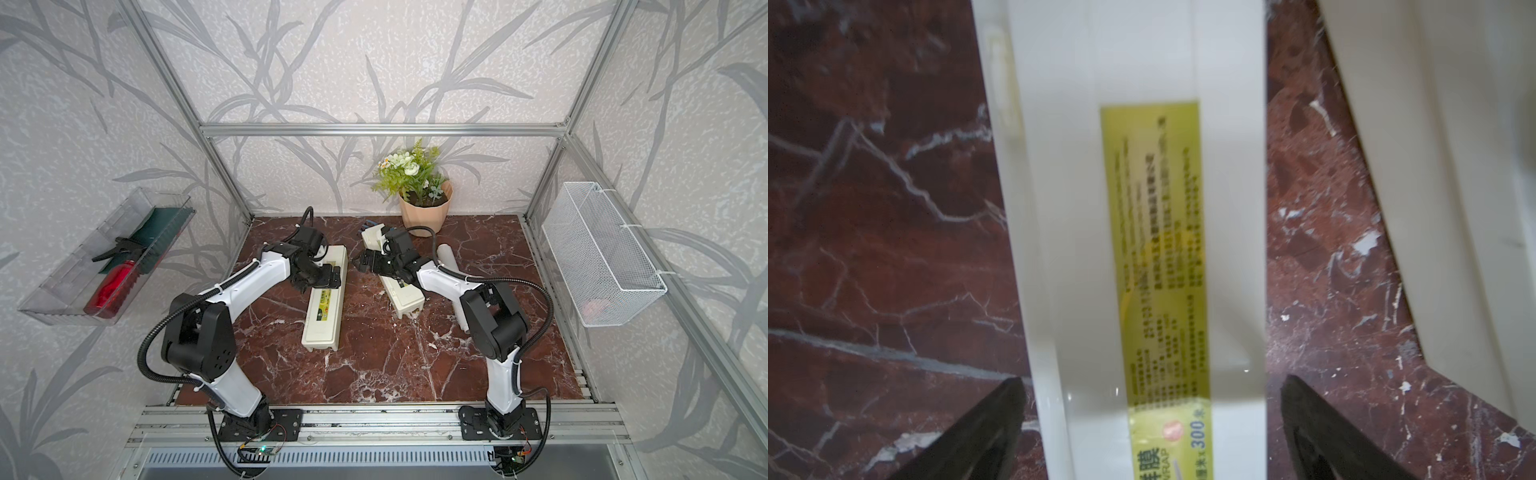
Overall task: Put plastic wrap rolls into dispensers
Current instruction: Open the lid of the plastic wrap cutting box.
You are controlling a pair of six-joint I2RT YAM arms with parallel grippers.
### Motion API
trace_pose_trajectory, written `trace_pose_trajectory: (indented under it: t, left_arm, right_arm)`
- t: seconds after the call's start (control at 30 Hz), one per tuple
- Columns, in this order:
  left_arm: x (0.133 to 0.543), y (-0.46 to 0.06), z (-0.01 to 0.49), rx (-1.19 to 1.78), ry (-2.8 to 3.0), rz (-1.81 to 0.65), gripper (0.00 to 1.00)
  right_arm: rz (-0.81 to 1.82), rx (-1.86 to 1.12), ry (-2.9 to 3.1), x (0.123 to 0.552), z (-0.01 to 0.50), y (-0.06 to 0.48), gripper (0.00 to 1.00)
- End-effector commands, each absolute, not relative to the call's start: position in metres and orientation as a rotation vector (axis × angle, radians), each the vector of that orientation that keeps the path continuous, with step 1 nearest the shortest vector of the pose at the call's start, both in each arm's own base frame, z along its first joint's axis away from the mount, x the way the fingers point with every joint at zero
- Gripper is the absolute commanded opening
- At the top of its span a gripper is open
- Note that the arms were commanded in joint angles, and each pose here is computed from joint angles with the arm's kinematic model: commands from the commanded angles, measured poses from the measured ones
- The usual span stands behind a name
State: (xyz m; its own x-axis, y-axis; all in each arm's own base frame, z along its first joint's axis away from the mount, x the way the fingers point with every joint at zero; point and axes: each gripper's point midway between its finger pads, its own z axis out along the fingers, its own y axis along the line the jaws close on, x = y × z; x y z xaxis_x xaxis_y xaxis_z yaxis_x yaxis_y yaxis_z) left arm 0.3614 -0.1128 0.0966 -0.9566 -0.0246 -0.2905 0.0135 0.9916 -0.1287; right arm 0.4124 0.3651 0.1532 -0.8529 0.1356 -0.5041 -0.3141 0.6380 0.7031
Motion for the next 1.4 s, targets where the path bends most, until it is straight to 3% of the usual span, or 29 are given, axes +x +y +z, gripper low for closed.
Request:
trace_pose_trajectory:
  t: [0.0, 0.17, 0.57, 0.7, 0.83, 1.07, 1.27, 1.37]
  left_arm:
    - [0.356, -0.103, 0.097, -0.062, 2.829, -0.134, 0.92]
    - [0.354, -0.109, 0.091, -0.042, 2.832, -0.152, 0.89]
    - [0.352, -0.120, 0.097, 0.011, 2.841, -0.178, 0.74]
    - [0.353, -0.123, 0.107, 0.051, 2.845, -0.190, 0.76]
    - [0.352, -0.125, 0.111, 0.060, 2.844, -0.191, 0.85]
    - [0.343, -0.115, 0.095, 0.057, 2.904, -0.103, 0.84]
    - [0.342, -0.118, 0.092, 0.049, 2.903, -0.130, 0.73]
    - [0.342, -0.121, 0.092, 0.065, 2.906, -0.151, 0.67]
  right_arm:
    - [1.183, -0.219, 2.279, 0.405, 0.171, 0.373, 0.99]
    - [1.192, -0.217, 2.299, 0.402, 0.166, 0.374, 0.98]
    - [1.212, -0.229, 2.346, 0.394, 0.147, 0.377, 0.83]
    - [1.219, -0.227, 2.377, 0.389, 0.136, 0.378, 0.82]
    - [1.216, -0.227, 2.399, 0.386, 0.129, 0.381, 0.82]
    - [1.218, -0.231, 2.401, 0.386, 0.129, 0.385, 0.82]
    - [1.221, -0.237, 2.400, 0.385, 0.130, 0.387, 0.80]
    - [1.224, -0.256, 2.392, 0.384, 0.131, 0.388, 0.71]
